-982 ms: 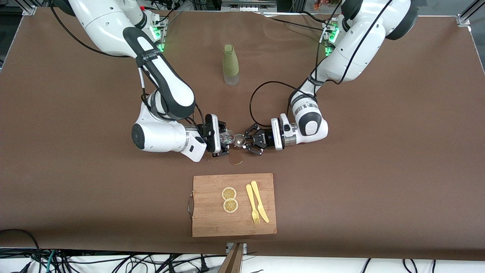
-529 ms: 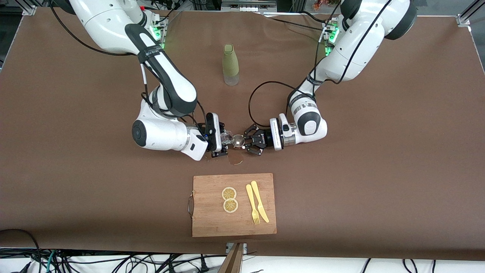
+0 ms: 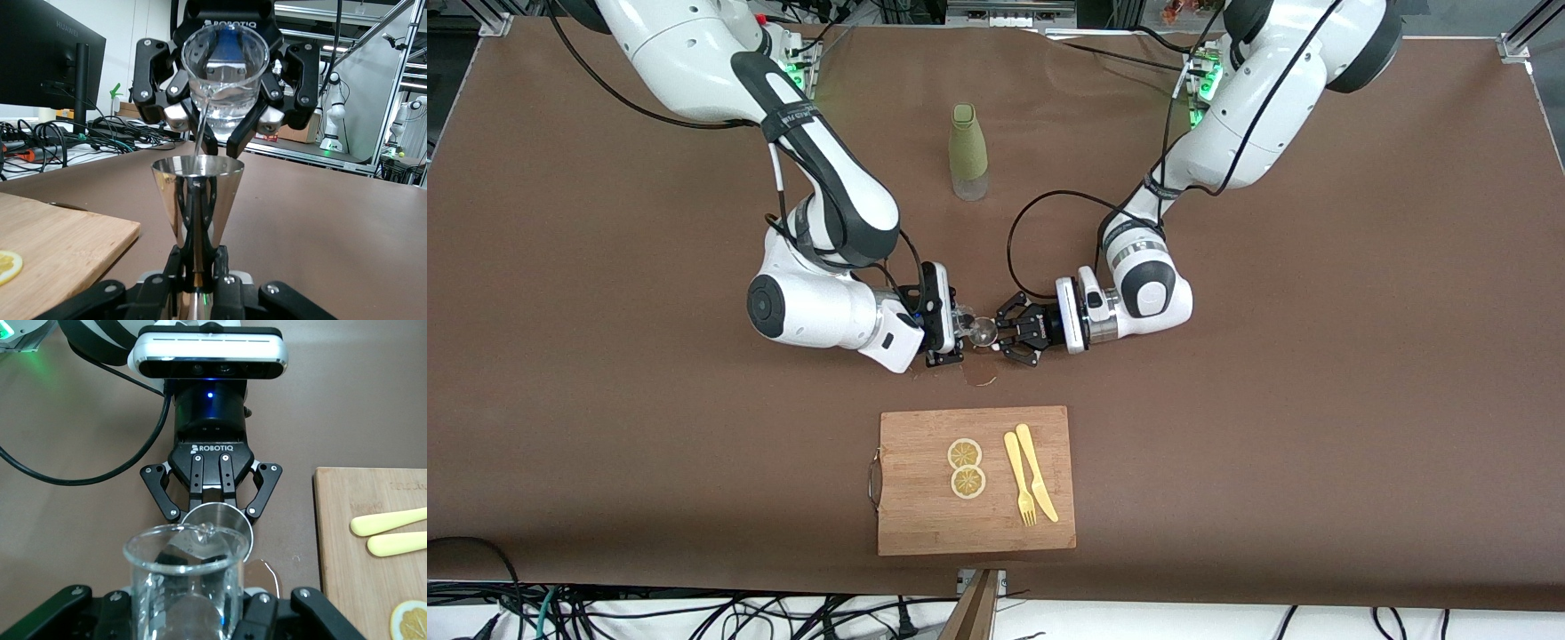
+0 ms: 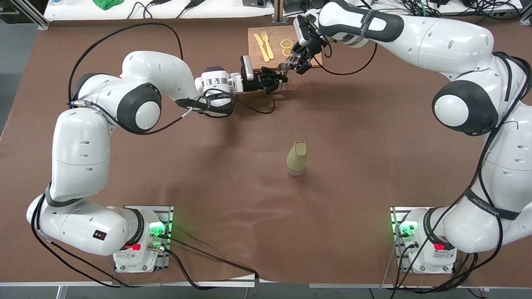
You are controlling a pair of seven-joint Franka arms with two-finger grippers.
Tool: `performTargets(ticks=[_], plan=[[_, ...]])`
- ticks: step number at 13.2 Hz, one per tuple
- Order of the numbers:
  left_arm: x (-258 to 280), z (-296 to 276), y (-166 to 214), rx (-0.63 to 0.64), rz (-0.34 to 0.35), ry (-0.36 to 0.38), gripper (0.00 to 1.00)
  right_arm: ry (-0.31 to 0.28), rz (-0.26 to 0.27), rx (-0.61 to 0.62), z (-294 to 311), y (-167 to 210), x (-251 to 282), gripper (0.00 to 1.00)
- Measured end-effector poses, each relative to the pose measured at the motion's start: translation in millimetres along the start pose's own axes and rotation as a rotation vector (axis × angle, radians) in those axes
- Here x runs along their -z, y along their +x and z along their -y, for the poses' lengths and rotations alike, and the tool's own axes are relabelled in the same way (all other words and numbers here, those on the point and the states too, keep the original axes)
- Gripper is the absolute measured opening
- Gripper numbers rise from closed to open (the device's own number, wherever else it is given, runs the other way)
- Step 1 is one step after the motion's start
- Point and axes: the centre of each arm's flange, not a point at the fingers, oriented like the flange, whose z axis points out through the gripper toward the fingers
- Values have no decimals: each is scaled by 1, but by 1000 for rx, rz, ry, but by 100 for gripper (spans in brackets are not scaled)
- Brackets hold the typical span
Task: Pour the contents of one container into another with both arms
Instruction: 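Tilt the beaker over the jigger with the right gripper, pouring the liquid, then carry the beaker back with the right gripper while the left gripper carries the jigger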
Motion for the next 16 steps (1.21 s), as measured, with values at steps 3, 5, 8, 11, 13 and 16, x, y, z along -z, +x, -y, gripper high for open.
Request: performTargets(ticks=[3,5,8,11,13,16], plan=[[0,1,0,-2,6,4,21,-1,-19,-19,-1,-2,1,16],[0,1,0,-2,7,5,21,6,-56,-43,-1,-1,1,16],[0,1,0,-2,9,6,21,54,-125,-54,6,7,4,16],[3,6,2,-7,8,14,21,128,-201,-52,15,5,29,16],[12,15,3,-15,4,31,21,186,-246,-58,16,-16,57,16],[32,31,7,-65,-9,15,21,241,-390,-46,11,-67,101,16]])
